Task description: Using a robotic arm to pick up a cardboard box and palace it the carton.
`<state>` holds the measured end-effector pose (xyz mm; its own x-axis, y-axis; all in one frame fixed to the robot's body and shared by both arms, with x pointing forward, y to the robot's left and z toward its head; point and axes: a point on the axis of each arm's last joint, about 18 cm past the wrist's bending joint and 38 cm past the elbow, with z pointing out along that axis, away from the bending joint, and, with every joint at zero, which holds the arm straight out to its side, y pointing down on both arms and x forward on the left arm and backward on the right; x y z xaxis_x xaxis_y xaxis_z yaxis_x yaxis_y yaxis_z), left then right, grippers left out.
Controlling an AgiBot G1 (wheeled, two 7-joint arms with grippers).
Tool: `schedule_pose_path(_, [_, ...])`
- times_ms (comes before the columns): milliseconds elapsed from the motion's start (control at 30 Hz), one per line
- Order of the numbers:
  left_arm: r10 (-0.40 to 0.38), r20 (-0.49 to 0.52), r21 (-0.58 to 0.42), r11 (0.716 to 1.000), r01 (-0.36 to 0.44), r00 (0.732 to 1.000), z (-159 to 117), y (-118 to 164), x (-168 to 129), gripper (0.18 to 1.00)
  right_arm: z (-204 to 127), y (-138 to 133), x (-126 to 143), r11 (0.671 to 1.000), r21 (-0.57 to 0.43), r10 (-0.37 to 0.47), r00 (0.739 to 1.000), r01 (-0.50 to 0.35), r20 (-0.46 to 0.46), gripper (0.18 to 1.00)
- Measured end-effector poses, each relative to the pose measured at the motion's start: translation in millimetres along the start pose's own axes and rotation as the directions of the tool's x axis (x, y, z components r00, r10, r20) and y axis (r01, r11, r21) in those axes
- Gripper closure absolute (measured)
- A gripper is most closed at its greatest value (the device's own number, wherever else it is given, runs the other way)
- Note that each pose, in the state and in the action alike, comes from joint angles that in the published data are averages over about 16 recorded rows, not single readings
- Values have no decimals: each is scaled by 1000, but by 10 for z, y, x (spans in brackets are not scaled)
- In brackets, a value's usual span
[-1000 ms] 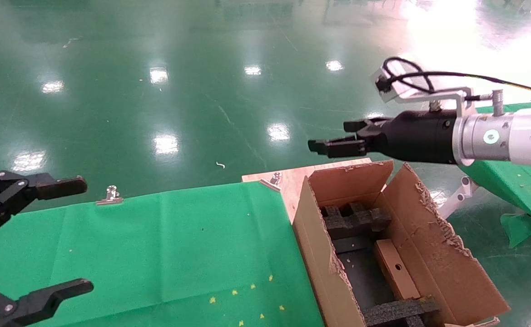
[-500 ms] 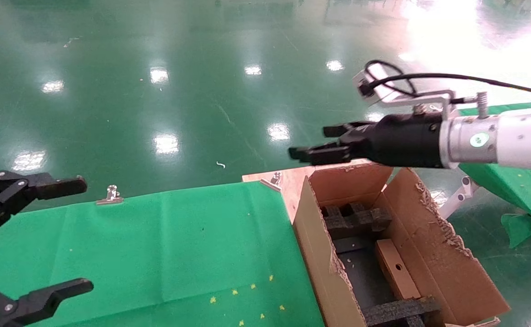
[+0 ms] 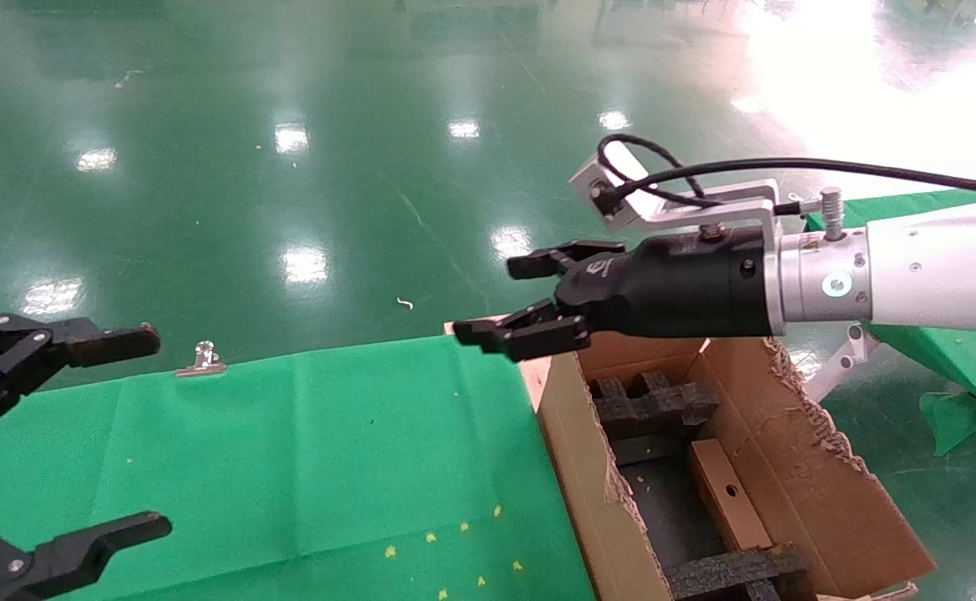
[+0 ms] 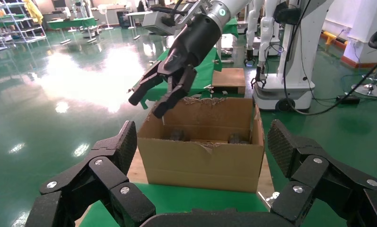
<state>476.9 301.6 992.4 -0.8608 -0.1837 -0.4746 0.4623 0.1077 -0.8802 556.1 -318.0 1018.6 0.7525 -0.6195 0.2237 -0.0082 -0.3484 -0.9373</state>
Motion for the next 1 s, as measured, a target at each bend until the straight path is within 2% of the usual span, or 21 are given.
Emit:
schedule_pose_path(267, [0, 0, 0, 1000, 0, 1000, 0, 0, 0, 184, 51, -32, -213, 996, 64, -70, 990, 63, 123, 178])
schedule_pose_path(533, [0, 0, 0, 1000, 0, 1000, 0, 0, 0, 184, 30, -31, -401, 981, 153, -149, 963, 116, 223, 178])
schedule_pose_path(1000, [0, 0, 0, 1000, 0, 1000, 0, 0, 0, 184, -134, 54, -633, 928, 325, -286, 906, 181, 311, 178])
